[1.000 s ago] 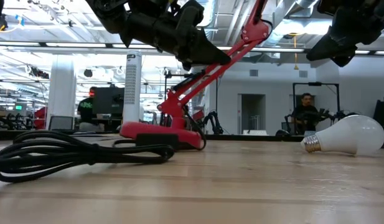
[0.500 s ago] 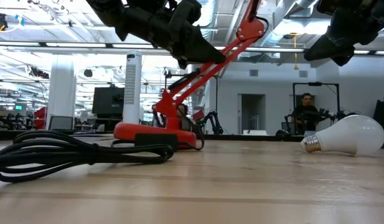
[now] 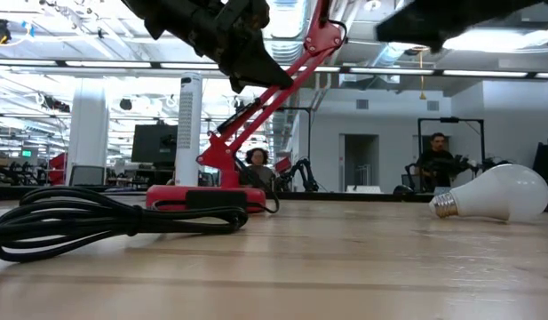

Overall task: Screw lightbulb
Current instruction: Insert the lightbulb in the lamp

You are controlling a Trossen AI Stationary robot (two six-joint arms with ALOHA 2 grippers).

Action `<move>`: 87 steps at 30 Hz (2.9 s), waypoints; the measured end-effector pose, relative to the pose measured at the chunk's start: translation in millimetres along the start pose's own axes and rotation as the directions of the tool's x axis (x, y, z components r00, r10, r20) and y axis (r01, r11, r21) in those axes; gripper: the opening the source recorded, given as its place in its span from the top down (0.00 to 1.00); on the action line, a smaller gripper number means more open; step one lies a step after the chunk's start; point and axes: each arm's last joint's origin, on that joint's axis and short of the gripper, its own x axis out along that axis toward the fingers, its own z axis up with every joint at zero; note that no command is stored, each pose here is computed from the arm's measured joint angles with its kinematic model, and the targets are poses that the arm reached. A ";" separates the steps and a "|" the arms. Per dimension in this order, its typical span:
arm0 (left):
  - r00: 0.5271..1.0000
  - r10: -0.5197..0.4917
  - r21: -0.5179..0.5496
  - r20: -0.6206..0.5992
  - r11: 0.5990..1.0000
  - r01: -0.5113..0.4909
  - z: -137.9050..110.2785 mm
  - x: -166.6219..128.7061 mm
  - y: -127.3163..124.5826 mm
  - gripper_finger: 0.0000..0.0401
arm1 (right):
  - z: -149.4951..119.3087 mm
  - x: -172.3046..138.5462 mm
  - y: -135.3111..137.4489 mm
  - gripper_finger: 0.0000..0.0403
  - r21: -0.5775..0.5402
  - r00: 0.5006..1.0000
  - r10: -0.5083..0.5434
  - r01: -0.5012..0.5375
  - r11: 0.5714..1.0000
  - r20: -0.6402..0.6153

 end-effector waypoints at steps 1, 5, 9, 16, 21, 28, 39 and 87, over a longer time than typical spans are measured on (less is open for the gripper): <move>1.000 -0.001 0.000 0.000 1.000 0.001 0.0 0.1 -0.9 0.96 | 2.2 5.6 -2.8 0.69 -0.002 1.000 -0.004 0.004 1.000 0.029; 1.000 -0.005 0.002 -0.003 1.000 0.005 -0.2 0.2 -4.5 0.96 | 7.5 18.3 -15.4 0.56 0.034 0.995 0.012 -0.015 0.999 0.097; 1.000 -0.018 0.013 -0.022 1.000 0.018 -1.4 -0.1 -8.1 0.96 | 15.5 20.1 -25.9 0.44 0.054 0.982 0.077 -0.087 0.995 0.171; 0.999 -0.026 0.023 -0.025 0.999 0.027 -1.6 -0.2 -9.7 0.96 | 39.4 15.1 -43.8 0.37 0.066 0.891 0.183 -0.230 0.971 0.416; 0.999 -0.027 0.023 -0.022 0.999 0.028 -1.5 0.1 -9.7 0.96 | 47.2 23.1 -48.4 0.37 0.050 0.847 0.237 -0.295 0.954 0.475; 0.999 -0.028 0.021 -0.023 0.999 0.028 -1.8 0.2 -9.7 0.95 | 65.6 49.7 -44.2 0.37 0.026 0.839 0.269 -0.318 0.948 0.474; 0.998 -0.033 0.030 -0.056 0.999 0.035 -4.7 -0.2 -10.0 0.95 | 69.3 61.7 -40.0 0.66 0.003 0.847 0.293 -0.328 0.945 0.443; 0.997 0.075 -0.072 0.001 0.995 -0.075 -12.5 25.0 -32.3 0.66 | 68.8 59.2 -40.8 0.88 0.050 0.862 0.296 -0.346 0.937 0.410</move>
